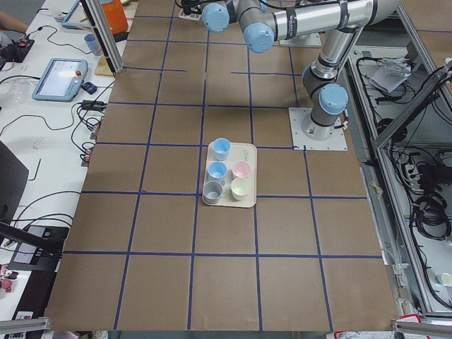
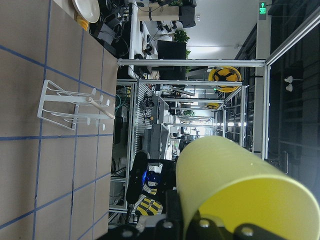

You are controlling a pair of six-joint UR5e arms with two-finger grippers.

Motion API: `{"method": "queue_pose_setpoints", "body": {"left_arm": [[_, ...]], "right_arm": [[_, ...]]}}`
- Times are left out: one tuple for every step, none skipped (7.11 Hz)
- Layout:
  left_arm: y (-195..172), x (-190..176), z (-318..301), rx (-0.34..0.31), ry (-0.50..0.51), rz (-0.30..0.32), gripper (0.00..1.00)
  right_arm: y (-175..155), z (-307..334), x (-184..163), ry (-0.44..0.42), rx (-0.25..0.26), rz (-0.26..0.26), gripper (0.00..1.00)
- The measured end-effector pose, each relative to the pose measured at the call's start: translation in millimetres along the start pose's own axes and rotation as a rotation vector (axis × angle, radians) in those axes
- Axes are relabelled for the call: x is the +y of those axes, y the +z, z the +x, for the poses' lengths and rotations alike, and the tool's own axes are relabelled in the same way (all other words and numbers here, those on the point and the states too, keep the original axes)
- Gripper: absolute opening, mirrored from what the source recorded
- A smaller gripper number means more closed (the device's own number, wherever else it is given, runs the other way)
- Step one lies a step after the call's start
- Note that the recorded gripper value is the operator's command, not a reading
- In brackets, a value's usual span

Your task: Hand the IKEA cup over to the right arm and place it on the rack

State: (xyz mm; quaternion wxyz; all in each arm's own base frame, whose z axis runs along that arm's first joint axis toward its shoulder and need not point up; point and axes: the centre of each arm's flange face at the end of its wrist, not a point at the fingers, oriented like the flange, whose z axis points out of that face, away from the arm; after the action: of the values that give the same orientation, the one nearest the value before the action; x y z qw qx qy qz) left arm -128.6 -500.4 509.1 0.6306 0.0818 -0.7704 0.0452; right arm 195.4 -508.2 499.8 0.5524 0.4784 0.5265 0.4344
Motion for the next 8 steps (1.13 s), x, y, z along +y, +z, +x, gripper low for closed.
{"method": "queue_pose_setpoints", "body": {"left_arm": [[-2.7, 3.1, 1.8, -0.031, 0.003, 0.001, 0.00], [-3.6, 4.1, 1.0, -0.047, 0.002, 0.001, 0.00], [-2.9, 4.9, -1.5, -0.053, -0.002, -0.002, 0.00], [-1.6, 5.6, -3.6, -0.056, -0.005, -0.005, 0.00], [-0.6, 6.0, -3.2, -0.056, -0.004, -0.007, 0.00], [-0.4, 5.1, -2.3, -0.057, -0.003, -0.008, 0.00], [-0.4, 2.7, -2.5, -0.059, -0.004, -0.008, 0.00], [0.6, 1.6, -2.7, -0.060, -0.003, -0.010, 0.00]], "right_arm": [[0.2, -6.9, 3.5, 0.005, -0.001, -0.001, 1.00], [1.2, -11.3, 3.5, 0.002, 0.002, 0.001, 1.00], [2.3, -15.1, 2.0, 0.003, 0.005, 0.004, 1.00], [3.5, -18.1, 0.4, 0.007, 0.007, 0.005, 1.00], [6.1, -20.7, -3.4, 0.011, 0.013, 0.006, 1.00], [9.6, -24.9, -8.9, 0.018, 0.019, 0.006, 1.00], [14.7, -28.1, -11.8, 0.019, 0.029, 0.005, 1.00], [21.1, -28.9, -13.4, 0.021, 0.041, 0.003, 1.00]]}}
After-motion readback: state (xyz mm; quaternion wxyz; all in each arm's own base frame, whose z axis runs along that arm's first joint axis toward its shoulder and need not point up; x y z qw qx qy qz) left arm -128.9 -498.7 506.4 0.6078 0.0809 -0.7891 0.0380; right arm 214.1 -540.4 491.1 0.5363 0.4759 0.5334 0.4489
